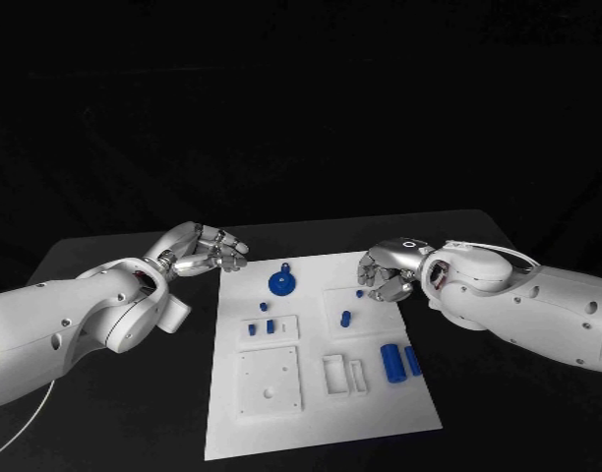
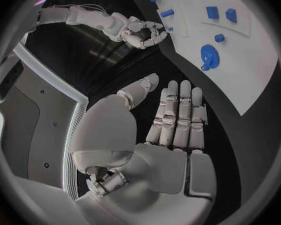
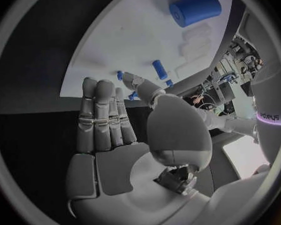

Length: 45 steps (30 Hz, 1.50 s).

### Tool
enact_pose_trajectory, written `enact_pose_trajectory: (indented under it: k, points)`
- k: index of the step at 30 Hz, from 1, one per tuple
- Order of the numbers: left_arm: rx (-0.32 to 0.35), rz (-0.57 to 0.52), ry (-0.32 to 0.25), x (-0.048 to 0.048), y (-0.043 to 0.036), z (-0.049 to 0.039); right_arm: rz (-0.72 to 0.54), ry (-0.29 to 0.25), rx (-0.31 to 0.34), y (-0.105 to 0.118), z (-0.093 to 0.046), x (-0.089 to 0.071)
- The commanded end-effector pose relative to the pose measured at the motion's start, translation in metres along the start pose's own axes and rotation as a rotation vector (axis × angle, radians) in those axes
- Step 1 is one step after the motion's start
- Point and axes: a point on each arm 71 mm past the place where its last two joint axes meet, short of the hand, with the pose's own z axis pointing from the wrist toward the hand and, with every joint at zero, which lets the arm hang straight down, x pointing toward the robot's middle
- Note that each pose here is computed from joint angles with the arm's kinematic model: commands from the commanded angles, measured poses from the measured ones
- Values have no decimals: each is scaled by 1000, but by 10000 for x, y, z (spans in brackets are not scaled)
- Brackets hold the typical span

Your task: Assemble the parts on the task board

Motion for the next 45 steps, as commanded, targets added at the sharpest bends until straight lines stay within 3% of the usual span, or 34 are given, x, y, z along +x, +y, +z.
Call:
enact_pose_trajectory:
  k: [1,11,28,45]
  points:
    - [5,-46,0,-4,-9,4,-47,-6,20,-1,14,26]
    - [-3,-61,-12,-24,3,1,-43,-29,20,41,69,106]
    - [-13,-64,-12,-31,7,15,-45,11,5,129,130,239]
    - [-22,-65,-7,-32,13,21,-79,11,7,151,166,282]
